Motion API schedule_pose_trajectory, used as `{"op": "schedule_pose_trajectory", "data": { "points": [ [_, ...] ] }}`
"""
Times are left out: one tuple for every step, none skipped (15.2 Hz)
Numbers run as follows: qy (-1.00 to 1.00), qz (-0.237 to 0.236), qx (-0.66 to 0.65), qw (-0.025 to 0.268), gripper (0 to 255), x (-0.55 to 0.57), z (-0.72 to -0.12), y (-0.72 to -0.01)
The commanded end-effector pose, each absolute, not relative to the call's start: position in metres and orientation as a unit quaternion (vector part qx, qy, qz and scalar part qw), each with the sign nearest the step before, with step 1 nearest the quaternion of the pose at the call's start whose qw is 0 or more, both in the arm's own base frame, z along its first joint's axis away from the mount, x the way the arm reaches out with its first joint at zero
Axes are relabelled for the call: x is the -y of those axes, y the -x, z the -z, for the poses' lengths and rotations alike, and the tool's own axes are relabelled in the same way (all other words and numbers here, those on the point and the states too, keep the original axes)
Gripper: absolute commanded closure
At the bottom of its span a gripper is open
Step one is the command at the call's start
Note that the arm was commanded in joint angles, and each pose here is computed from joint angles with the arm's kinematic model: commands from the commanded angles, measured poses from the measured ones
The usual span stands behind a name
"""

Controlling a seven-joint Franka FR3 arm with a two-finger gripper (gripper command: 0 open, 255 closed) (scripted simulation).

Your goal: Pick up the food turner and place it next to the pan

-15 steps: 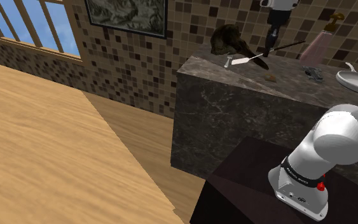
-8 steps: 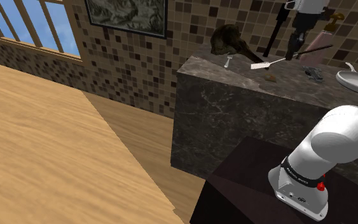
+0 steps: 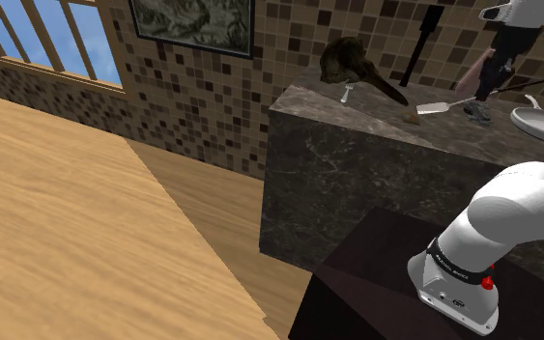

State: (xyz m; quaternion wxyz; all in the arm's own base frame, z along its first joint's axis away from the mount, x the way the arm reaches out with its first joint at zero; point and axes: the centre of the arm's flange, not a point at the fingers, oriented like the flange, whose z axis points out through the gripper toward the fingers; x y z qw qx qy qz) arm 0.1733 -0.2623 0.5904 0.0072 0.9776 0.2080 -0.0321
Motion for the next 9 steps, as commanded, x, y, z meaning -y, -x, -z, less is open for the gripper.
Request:
{"op": "schedule_pose_trajectory", "data": {
  "points": [
    [-0.977,0.032,-0.208,0.007,255,0.27,-0.589,-0.148],
    [-0.977,0.032,-0.208,0.007,255,0.275,-0.589,-0.135],
    [-0.977,0.032,-0.208,0.007,255,0.279,-0.589,-0.123],
    [-0.977,0.032,-0.208,0.007,255,0.283,-0.589,-0.11],
    [-0.977,0.032,-0.208,0.007,255,0.287,-0.589,-0.098],
    [-0.977,0.032,-0.208,0.007,255,0.291,-0.589,-0.085],
    [-0.977,0.032,-0.208,0.007,255,0.296,-0.589,-0.073],
    [-0.977,0.032,-0.208,0.007,255,0.3,-0.589,-0.06],
    [-0.977,0.032,-0.208,0.007,255,0.304,-0.589,-0.048]
  ]
}}
